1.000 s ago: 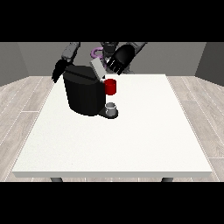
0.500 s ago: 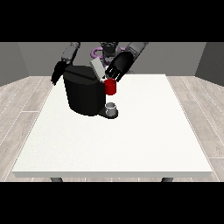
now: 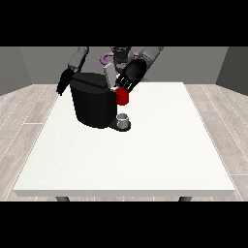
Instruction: Insert the coffee pod into the coffee machine and close the lid
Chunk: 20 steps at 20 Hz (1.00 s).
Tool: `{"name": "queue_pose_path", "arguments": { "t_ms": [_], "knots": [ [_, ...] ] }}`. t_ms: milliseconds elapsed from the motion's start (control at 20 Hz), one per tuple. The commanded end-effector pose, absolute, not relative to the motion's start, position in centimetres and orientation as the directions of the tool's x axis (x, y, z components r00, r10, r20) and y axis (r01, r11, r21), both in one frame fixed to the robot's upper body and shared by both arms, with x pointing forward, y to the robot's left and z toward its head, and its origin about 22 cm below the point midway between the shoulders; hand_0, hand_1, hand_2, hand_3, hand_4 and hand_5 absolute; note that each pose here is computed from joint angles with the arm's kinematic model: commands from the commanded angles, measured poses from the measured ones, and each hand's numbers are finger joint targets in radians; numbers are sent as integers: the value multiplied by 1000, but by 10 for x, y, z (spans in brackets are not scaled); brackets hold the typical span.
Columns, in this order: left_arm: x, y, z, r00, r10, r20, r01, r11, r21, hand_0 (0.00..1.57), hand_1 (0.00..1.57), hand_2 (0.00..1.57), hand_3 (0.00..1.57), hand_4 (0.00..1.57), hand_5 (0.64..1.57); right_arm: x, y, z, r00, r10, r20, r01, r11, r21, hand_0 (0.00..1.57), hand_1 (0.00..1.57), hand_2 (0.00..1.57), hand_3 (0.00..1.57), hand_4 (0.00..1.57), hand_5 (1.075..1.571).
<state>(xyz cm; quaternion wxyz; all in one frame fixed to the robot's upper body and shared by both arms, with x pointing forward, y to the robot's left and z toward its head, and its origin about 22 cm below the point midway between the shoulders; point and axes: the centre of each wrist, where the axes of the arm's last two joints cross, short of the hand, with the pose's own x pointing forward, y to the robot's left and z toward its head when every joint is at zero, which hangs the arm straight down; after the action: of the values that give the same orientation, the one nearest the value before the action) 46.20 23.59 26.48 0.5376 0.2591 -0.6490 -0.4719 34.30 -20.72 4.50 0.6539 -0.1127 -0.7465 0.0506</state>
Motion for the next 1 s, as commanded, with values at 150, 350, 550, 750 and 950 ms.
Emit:
{"name": "queue_pose_path", "arguments": {
  "t_ms": [150,350,550,750,950],
  "knots": [
    [463,233,283,-290,-854,432,131,412,902,1204,1204,1255,1198,411,1571,356,-209,71,-166,213,963,110,974,-196,0,0,0,0,0,1571],
    [462,248,273,-287,-849,444,132,424,896,1225,1225,1261,1206,376,1571,343,-213,48,-121,246,962,91,968,-236,0,0,0,0,0,1571],
    [462,233,285,-312,-854,417,91,410,908,1217,1217,1242,1195,357,1571,347,-207,52,-138,242,960,110,967,-228,0,0,0,0,0,1571],
    [464,227,274,-318,-840,439,64,443,894,1180,1180,1198,1170,351,1571,350,-194,64,-168,234,958,107,970,-218,0,0,0,0,0,1571],
    [463,245,270,-287,-894,344,92,332,939,1209,1209,1228,1132,0,1571,337,-203,38,-109,230,967,97,971,-220,0,0,0,0,0,1571]
  ]
}}
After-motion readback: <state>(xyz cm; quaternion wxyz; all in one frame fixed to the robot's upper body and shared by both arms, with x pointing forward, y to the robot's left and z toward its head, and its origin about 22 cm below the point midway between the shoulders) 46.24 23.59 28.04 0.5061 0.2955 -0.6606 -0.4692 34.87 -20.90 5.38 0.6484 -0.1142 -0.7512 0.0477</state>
